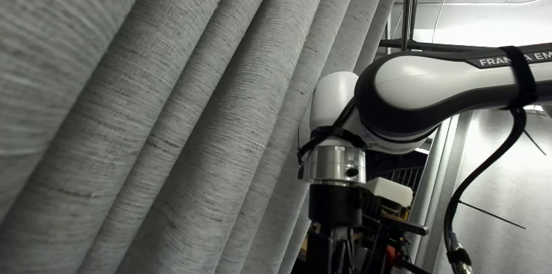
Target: Move the curtains to the left
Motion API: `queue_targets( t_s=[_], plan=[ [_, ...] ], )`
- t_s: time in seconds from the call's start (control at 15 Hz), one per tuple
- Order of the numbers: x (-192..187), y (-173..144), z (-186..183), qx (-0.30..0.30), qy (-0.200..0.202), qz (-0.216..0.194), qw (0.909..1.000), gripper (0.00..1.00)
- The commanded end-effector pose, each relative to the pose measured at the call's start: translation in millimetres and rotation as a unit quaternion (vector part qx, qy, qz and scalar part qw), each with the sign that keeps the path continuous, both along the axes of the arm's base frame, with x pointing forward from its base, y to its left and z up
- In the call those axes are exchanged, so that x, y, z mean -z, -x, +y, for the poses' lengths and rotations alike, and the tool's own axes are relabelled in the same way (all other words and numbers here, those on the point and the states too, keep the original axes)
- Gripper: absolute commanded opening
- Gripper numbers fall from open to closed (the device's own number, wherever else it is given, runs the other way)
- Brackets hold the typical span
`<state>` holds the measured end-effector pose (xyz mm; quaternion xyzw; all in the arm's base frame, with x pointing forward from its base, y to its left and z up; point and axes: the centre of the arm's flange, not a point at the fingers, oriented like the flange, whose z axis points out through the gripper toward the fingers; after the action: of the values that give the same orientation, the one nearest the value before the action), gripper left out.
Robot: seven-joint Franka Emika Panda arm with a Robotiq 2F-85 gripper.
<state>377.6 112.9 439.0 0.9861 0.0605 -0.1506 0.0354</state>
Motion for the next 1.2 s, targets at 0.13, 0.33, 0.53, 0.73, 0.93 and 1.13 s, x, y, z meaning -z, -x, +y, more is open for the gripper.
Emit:
queue_targets(
  t_s=[0.13,0.33,0.53,0.73,0.93,1.13],
  plan=[
    [0,0,0,0.000,0.000,0.000,1.0000,1.00],
    [2,-2,0,0.031,0.017,-0.027,0.9990,1.00],
    [1,-6,3,0.097,0.018,-0.057,0.9935,1.00],
    [-9,14,-46,0.167,0.015,-0.078,0.9828,1.00],
    [-11,23,-79,0.178,0.005,-0.070,0.9816,1.00],
    [-5,8,-78,0.178,0.000,-0.060,0.9822,1.00]
  ],
)
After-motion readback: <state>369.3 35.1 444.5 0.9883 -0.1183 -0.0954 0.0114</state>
